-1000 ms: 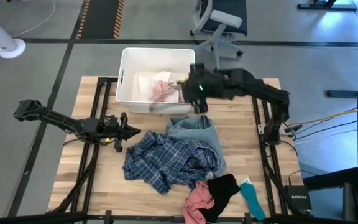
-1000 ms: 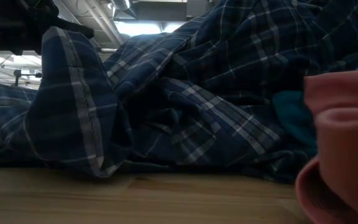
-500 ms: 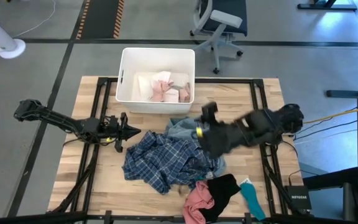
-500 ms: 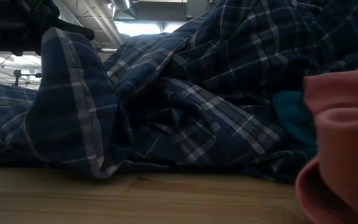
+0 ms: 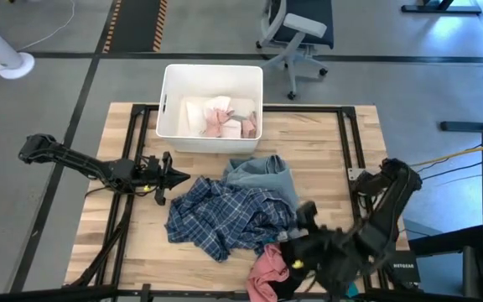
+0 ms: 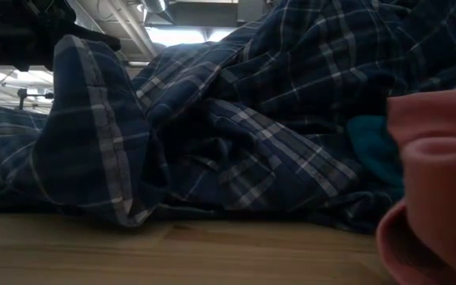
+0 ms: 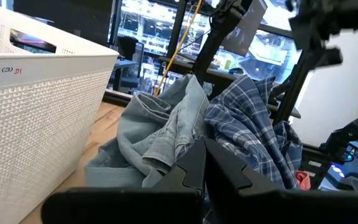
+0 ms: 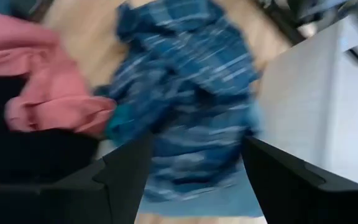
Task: Sort clothes
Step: Put the pink underwear into the white bin
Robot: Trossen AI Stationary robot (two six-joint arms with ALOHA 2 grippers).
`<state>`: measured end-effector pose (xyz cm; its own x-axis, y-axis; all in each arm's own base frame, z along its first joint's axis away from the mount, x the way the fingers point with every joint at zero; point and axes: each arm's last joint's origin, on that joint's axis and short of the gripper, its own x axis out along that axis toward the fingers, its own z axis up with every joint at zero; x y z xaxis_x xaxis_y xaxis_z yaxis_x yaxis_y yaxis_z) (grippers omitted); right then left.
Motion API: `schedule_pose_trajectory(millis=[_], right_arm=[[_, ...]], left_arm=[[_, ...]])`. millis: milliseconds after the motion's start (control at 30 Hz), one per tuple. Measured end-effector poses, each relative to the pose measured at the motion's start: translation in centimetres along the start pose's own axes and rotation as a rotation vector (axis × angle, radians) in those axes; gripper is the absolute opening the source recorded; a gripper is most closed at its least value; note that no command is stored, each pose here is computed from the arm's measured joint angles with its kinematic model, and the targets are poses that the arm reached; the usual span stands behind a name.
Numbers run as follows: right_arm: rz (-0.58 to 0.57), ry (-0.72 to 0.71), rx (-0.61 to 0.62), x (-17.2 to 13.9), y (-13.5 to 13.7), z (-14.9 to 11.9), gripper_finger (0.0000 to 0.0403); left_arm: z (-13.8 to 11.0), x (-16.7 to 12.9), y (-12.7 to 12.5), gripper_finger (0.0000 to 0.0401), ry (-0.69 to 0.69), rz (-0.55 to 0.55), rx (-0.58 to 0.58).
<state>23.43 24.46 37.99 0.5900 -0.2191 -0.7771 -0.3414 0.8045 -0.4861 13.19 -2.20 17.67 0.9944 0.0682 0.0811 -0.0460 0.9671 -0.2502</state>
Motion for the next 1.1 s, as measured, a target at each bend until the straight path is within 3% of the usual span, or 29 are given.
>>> schedule_pose_trajectory(millis=[300,467,700,933,1100], right_arm=[[0.103,0.038,0.126,3.0,8.0,-2.7,0.0266],[0.167,-0.03,0.156,6.3,10.4,-3.2,0.0266],[0.284,-0.158,0.145,11.4,11.6,-2.7,0.0266],[0.409,-0.062,0.075,17.2,11.8,-2.3,0.0266],[0.465,0.009,0.083,19.3,10.9,-2.5,0.0263]], left_arm=[[0.0,0.0,0.0,0.0,-0.002,0.008,0.0],[0.0,0.0,0.0,0.0,-0.004,0.011,-0.004],[0.0,0.0,0.0,0.0,-0.005,0.015,-0.011],[0.0,0.0,0.1,0.0,0.002,0.016,-0.002],[0.0,0.0,0.1,0.0,0.0,0.016,-0.002]])
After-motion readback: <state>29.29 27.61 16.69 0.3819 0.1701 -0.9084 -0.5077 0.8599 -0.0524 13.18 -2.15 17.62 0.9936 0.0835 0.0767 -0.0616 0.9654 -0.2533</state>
